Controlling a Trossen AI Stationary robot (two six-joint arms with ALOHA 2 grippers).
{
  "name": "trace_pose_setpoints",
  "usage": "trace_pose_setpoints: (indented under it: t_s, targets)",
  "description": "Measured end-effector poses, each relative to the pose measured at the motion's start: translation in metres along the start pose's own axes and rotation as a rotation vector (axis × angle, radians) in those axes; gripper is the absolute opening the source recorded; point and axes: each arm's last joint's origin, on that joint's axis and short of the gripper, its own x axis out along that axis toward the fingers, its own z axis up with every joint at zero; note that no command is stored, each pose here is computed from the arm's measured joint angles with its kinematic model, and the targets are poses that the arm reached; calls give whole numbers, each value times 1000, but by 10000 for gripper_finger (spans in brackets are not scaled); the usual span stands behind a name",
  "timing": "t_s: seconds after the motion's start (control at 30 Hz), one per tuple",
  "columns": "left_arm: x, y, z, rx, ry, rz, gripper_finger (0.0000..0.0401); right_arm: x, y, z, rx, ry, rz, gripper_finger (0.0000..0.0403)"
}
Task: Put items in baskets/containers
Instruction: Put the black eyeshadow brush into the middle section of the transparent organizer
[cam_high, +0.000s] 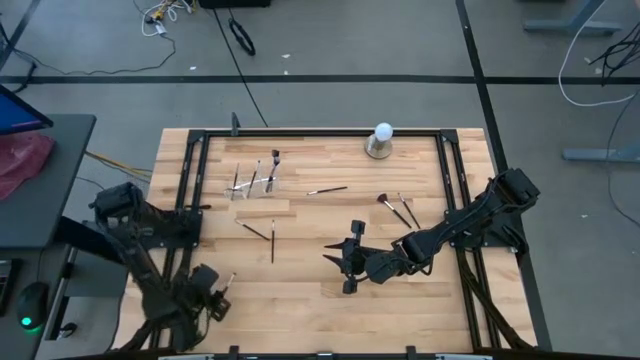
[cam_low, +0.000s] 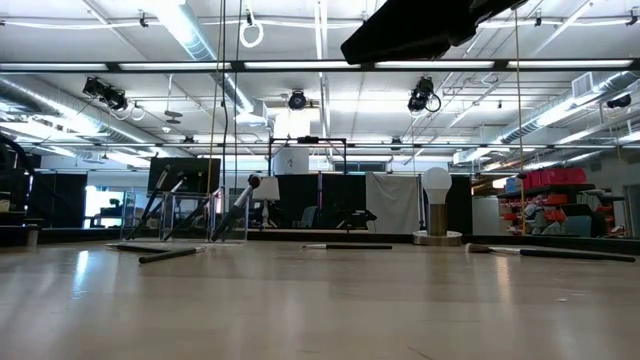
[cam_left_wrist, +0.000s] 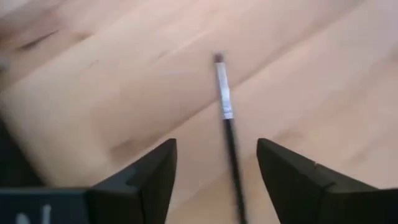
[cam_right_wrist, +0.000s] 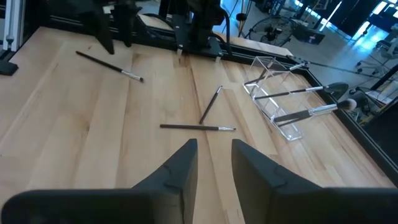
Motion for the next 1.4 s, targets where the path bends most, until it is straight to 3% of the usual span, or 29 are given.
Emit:
trace_pose_setpoints:
  t_s: [0.2,0.33,0.57,0.9,1.17,1.4]
  targets:
    - [33,-6,-33,190,-105,-42,214,0,0,1,7,-9,0,100]
    - [50,-7,-44,222,-160,4,182,1,-1,2,5,-15,-2,100]
    - [51,7,-58,212,-286,-64,133,3,-4,4,17,-31,-11,100]
    - [75,6,-49,260,-442,-109,70,3,-5,5,24,-40,-11,100]
    - [81,9,-48,264,-457,-147,18,3,-5,5,19,-41,-10,100]
    - [82,7,-47,254,-479,-174,16,3,-5,5,17,-37,-11,100]
